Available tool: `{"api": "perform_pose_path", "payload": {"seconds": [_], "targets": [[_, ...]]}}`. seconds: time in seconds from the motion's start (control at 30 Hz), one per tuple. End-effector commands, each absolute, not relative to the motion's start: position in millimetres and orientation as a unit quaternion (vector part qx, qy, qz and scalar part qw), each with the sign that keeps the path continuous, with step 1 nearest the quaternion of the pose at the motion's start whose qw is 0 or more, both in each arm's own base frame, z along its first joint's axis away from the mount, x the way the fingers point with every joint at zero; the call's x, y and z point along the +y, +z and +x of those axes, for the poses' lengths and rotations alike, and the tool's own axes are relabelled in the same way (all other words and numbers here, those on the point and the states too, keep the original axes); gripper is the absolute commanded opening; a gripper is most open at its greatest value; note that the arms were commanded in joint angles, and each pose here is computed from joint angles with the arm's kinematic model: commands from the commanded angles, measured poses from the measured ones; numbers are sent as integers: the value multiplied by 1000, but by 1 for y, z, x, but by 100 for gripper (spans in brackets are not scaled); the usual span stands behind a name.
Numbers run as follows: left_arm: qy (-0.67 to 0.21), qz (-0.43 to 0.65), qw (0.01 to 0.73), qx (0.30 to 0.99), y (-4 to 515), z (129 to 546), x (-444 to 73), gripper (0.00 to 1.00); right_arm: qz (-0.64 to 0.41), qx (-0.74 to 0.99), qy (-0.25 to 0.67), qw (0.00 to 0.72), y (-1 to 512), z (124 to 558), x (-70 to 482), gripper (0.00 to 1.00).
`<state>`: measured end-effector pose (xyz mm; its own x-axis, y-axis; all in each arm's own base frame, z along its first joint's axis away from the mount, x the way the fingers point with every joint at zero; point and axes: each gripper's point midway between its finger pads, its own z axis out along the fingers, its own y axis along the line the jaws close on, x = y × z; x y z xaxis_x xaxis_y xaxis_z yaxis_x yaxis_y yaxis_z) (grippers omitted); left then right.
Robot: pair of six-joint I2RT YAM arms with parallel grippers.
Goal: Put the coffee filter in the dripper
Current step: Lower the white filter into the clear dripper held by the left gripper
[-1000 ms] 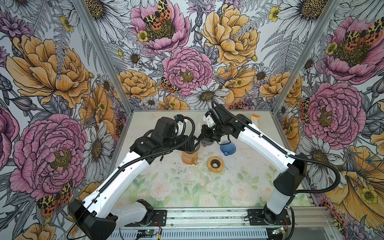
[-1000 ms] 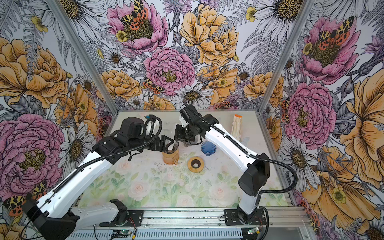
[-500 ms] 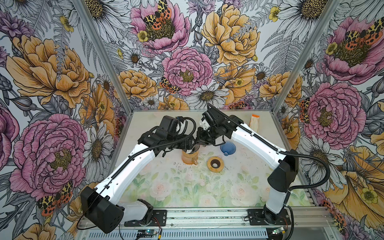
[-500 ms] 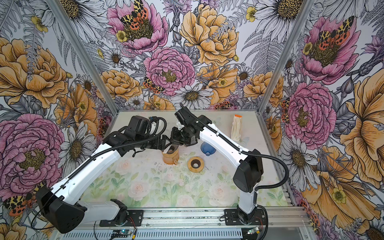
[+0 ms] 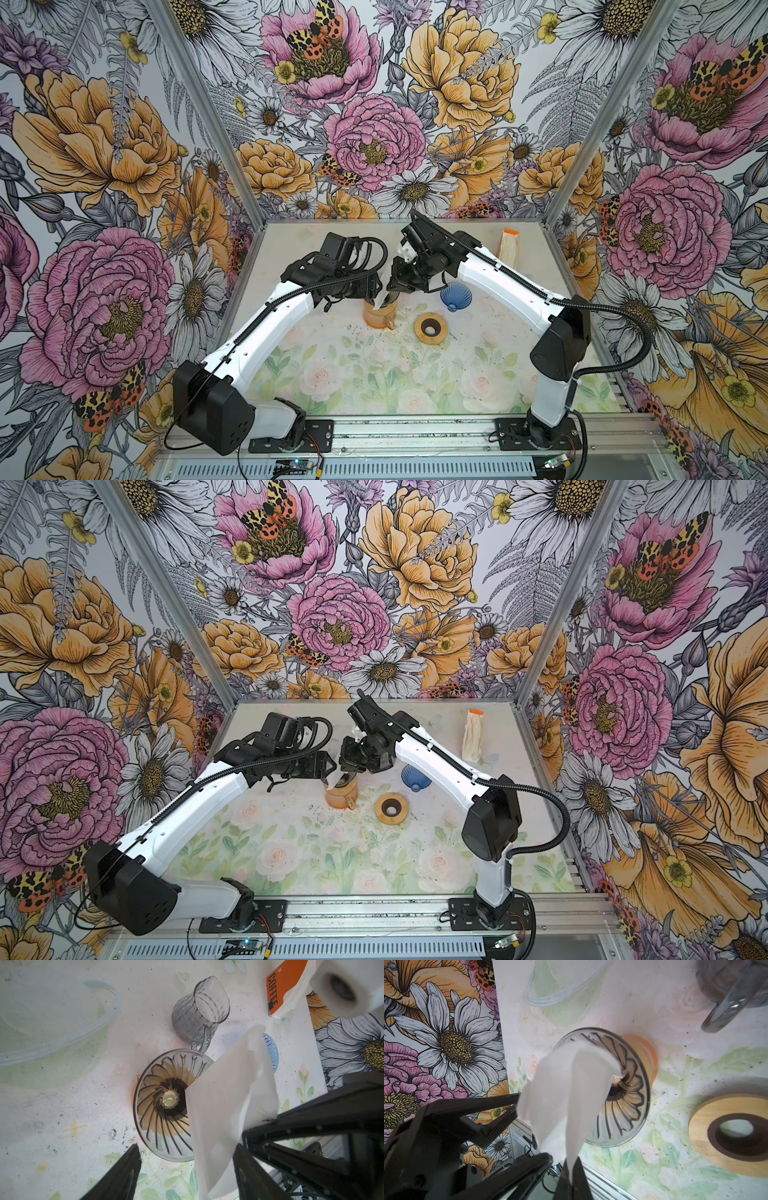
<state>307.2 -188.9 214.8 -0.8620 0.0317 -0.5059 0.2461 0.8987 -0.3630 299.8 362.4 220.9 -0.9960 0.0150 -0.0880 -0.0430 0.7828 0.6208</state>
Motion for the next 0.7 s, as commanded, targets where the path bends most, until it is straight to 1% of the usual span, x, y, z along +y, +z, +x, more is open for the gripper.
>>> {"api": "perform_pose_path", "payload": {"seconds": [0.0, 0.13, 0.3, 0.67], "targets": [[-203, 62, 256, 943, 212, 310, -181, 72, -17, 943, 332, 35, 219, 295, 368, 0], [-204, 56, 255, 944, 211, 311, -177, 72, -18, 945, 325, 34, 213, 296, 368, 0], [-195, 50, 240, 950, 197, 315, -171, 72, -18, 947, 320, 37, 209, 300, 367, 0], [-192, 38, 223, 955, 183, 323, -167, 72, -20, 954, 294, 50, 204, 305, 360, 16]]}}
